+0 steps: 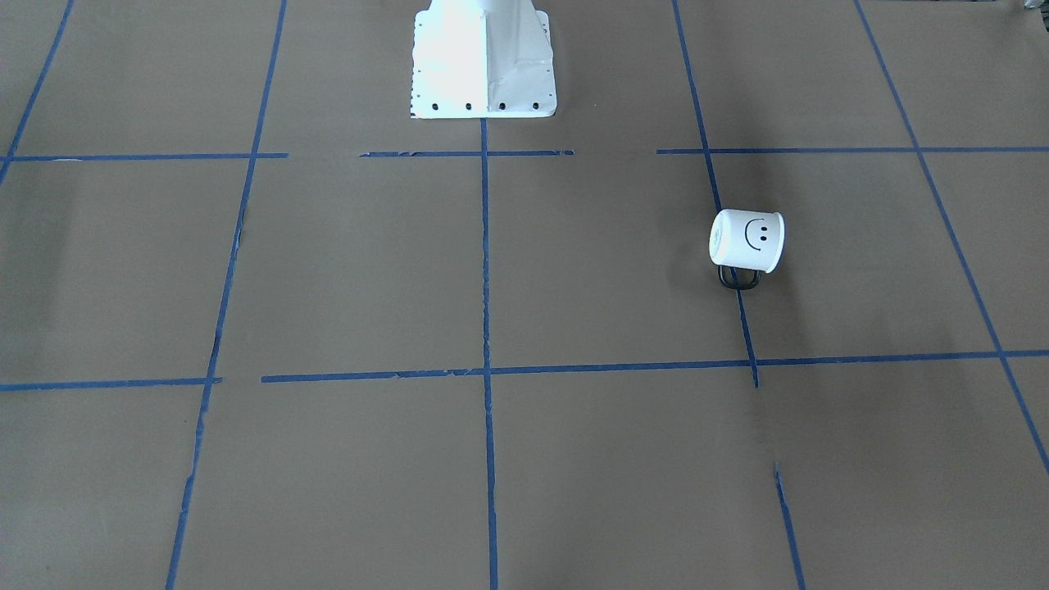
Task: Flip mug
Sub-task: 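Move the left gripper down toward the white mug lying on its side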
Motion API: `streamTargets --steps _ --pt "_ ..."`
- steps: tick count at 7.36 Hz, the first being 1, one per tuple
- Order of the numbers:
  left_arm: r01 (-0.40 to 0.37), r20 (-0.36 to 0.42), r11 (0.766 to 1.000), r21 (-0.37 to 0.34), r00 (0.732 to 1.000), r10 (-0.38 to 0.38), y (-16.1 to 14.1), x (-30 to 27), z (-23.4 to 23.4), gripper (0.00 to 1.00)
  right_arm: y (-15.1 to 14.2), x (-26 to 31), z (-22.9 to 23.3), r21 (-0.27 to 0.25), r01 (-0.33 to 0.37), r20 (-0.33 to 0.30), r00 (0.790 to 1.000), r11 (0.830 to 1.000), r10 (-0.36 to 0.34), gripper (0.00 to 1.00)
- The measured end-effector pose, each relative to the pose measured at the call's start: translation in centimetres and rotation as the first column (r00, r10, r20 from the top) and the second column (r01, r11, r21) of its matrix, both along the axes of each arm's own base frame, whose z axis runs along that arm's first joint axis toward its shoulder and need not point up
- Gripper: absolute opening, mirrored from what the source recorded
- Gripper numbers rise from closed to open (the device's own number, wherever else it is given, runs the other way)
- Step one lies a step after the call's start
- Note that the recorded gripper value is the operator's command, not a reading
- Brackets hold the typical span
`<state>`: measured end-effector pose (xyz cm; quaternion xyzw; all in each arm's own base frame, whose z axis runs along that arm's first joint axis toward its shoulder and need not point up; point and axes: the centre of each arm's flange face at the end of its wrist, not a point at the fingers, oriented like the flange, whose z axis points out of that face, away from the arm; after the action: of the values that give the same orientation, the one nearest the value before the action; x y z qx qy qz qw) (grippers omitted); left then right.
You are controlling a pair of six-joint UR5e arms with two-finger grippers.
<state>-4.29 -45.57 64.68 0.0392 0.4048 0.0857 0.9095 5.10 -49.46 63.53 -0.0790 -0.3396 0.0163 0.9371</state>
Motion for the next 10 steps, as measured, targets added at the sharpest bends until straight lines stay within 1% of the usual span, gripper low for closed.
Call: streamTargets --steps 3,5,6,8,9,10 --pt "0.000 -0.005 1.000 0.003 1.000 0.000 -0.2 0.0 -0.1 1.00 0.0 0.0 0.0 0.000 0.000 0.000 1.000 1.000 0.000 1.00" --pt "-0.005 -0.001 1.000 0.018 1.000 0.005 -0.8 0.2 -0.6 1.00 0.0 0.0 0.0 0.000 0.000 0.000 1.000 1.000 0.000 1.00" --pt "-0.006 0.000 0.999 0.034 1.000 0.006 -1.0 0.2 -1.3 1.00 0.0 0.0 0.0 0.000 0.000 0.000 1.000 1.000 0.000 1.00" --pt "-0.004 -0.002 0.995 0.098 1.000 0.004 -1.5 0.4 -3.5 1.00 0.0 0.0 0.0 0.000 0.000 0.000 1.000 1.000 0.000 1.00" --pt "0.020 -0.008 0.992 0.126 1.000 -0.019 -1.8 0.8 -4.3 1.00 0.0 0.0 0.0 0.000 0.000 0.000 1.000 1.000 0.000 1.00" --pt "0.067 -0.004 0.986 0.152 0.998 -0.067 -1.5 1.9 -4.7 1.00 0.0 0.0 0.0 0.000 0.000 0.000 1.000 1.000 0.000 1.00"
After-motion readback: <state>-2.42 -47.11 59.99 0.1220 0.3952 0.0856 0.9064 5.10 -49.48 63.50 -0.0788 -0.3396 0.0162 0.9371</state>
